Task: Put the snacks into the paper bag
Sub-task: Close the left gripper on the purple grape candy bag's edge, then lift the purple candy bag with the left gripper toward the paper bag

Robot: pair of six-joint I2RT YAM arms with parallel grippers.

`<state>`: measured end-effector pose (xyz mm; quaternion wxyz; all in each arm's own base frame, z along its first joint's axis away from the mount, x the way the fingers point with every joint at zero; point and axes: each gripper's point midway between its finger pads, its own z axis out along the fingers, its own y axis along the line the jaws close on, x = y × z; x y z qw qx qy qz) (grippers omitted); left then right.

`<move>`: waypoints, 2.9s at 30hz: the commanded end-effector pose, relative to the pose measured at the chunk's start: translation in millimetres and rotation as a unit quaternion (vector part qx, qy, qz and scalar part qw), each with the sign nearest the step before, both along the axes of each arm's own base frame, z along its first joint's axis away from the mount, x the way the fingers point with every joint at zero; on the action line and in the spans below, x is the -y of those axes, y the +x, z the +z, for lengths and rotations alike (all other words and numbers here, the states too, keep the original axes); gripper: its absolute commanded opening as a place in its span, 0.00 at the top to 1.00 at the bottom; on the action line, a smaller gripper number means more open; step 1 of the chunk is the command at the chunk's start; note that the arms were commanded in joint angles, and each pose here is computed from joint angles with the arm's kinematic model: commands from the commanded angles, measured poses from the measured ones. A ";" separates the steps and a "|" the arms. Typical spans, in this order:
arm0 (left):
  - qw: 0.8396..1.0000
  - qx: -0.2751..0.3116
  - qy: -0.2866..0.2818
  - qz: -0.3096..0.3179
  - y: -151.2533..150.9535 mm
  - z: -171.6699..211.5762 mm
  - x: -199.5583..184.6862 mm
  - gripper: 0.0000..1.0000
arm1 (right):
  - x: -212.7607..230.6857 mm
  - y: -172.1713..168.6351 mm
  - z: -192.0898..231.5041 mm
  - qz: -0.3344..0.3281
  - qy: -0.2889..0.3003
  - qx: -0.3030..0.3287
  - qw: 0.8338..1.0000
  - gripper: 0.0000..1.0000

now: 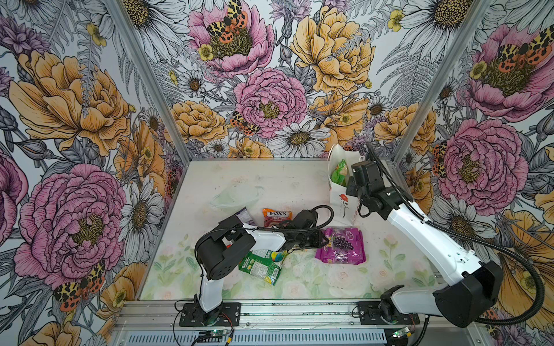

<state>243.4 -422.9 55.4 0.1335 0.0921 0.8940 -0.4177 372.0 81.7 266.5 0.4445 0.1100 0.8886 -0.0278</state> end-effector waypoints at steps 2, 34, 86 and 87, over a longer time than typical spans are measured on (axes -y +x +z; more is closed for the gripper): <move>0.999 0.028 0.030 0.024 2.4 2.2 -14.9 0.81 | 5.1 -2.9 7.7 -0.007 0.008 0.016 1.000 1.00; 0.975 0.185 0.017 0.122 21.6 157.9 -78.1 1.00 | -6.3 -2.0 15.4 0.037 0.004 0.016 0.999 1.00; 0.930 0.305 -0.108 0.175 91.6 441.2 -115.4 1.00 | -110.2 18.0 32.2 0.172 0.076 0.006 0.982 1.00; 0.931 0.303 -0.106 0.174 93.0 436.3 -114.0 1.00 | -111.3 18.0 31.6 0.175 0.080 0.004 0.981 1.00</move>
